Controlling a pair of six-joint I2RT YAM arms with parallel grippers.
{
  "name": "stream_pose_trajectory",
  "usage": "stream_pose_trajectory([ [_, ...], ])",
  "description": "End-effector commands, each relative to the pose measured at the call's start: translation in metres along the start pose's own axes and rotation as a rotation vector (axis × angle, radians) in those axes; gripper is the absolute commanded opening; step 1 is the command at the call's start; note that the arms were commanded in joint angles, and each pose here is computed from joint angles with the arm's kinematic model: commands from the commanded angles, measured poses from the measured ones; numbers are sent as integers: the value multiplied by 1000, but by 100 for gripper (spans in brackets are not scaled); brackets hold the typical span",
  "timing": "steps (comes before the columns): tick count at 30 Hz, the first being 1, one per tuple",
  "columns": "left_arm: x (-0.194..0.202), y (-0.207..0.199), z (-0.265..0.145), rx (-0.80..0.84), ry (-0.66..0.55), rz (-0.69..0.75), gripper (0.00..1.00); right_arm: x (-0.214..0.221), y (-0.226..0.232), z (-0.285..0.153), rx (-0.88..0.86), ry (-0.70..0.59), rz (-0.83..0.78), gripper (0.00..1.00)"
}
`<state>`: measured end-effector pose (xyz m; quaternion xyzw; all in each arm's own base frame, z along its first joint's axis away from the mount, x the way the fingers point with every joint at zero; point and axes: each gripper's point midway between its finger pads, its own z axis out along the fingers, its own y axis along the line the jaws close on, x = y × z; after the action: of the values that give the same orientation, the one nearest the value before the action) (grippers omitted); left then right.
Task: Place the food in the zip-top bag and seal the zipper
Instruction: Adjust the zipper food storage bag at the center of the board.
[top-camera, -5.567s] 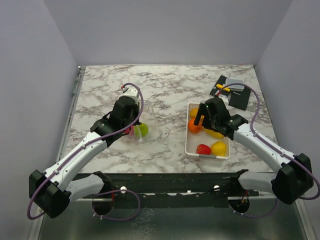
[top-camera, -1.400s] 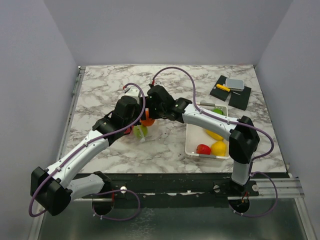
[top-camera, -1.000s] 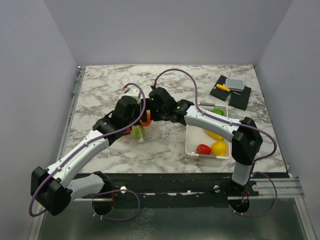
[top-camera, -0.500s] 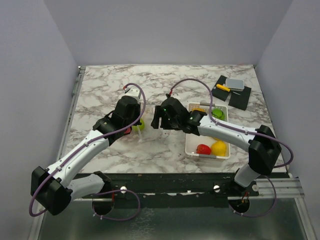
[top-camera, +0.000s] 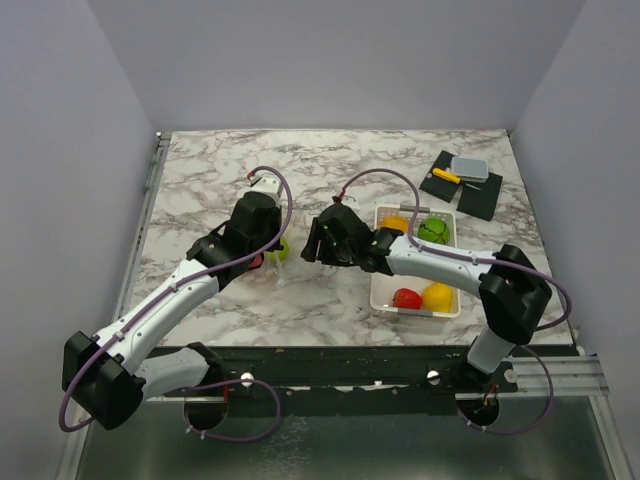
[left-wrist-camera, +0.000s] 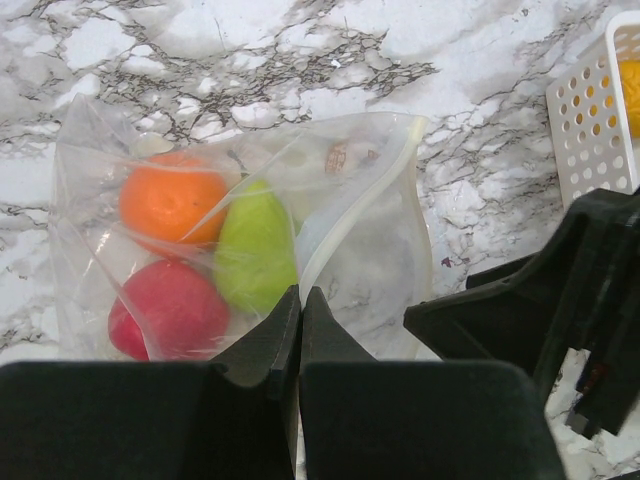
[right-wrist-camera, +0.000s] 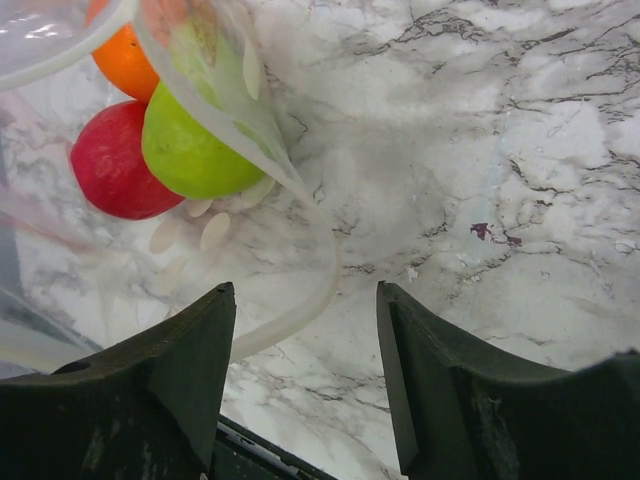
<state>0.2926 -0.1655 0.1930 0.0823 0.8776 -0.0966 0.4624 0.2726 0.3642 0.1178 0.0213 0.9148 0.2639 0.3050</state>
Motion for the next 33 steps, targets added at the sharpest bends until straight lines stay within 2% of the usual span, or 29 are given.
stream_pose_trajectory([
  [1,3,2,1,-10,4,7,0,13,4,18,-13,27,33,62],
  [9,3,2,1,-8,4,7,0,23,2,38,-5,51,63,54],
  [12,2,2,1,-9,1,7,0,27,1,43,-5,61,67,49],
  [16,1,2,1,-8,-1,6,0,28,0,47,-4,61,72,35],
  [22,2,2,0,-8,0,7,0,20,1,43,4,40,59,4],
  [23,1,3,-1,-11,-3,7,0,17,2,40,9,31,55,1],
  [33,-25,5,-25,-11,-72,-39,0,-13,17,3,-27,-30,-38,1],
])
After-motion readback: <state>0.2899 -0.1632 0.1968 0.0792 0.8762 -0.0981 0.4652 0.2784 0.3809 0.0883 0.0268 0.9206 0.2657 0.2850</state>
